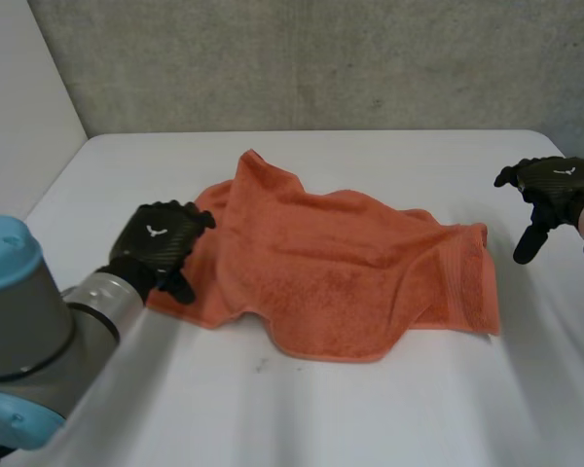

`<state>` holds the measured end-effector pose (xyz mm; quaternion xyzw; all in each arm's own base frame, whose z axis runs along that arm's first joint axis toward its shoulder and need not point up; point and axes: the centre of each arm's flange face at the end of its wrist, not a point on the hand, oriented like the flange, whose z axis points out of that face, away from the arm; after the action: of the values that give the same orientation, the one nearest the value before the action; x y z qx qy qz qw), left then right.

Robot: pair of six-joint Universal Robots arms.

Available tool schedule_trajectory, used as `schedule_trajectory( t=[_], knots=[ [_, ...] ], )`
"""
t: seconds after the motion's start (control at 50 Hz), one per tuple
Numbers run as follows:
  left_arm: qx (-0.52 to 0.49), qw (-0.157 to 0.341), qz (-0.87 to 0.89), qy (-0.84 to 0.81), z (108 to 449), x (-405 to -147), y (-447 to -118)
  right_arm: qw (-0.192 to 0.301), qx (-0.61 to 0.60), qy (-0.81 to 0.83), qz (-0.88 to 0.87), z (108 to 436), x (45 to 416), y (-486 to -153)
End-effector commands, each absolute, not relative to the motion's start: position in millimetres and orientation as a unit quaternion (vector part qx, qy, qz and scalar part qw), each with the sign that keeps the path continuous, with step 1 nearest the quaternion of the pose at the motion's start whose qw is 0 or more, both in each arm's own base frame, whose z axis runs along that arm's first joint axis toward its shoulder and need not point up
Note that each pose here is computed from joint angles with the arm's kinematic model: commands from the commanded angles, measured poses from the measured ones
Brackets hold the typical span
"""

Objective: Fold the laundry

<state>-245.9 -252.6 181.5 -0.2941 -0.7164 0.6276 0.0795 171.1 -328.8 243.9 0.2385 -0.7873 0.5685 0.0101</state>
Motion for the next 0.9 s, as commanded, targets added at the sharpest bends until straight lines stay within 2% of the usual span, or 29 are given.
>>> schedule_trajectory(
  t=[0.02,0.1,0.12,0.2,0.32,0.44,0.58,0.9],
  knots=[
    [-0.272,0.071,0.627,-0.727,179,-214,-285,-0.006,0.294,-0.762,0.578,255,179,-285],
    [-0.26,0.062,0.625,-0.733,173,-205,-299,-0.03,0.31,-0.756,0.576,252,185,-264],
    [-0.255,0.056,0.623,-0.738,169,-201,-306,-0.042,0.321,-0.747,0.58,248,190,-250],
    [-0.241,0.046,0.619,-0.746,162,-190,-325,-0.054,0.339,-0.735,0.585,233,201,-232],
    [-0.279,0.015,0.596,-0.753,143,-187,-336,-0.061,0.35,-0.733,0.58,214,209,-219],
    [-0.331,-0.019,0.568,-0.753,128,-184,-337,-0.057,0.345,-0.758,0.551,190,205,-218],
    [-0.343,-0.015,0.56,-0.754,120,-186,-337,-0.049,0.339,-0.772,0.536,171,204,-224],
    [-0.343,-0.014,0.564,-0.751,115,-187,-347,-0.048,0.336,-0.774,0.534,168,203,-225]
  ],
)
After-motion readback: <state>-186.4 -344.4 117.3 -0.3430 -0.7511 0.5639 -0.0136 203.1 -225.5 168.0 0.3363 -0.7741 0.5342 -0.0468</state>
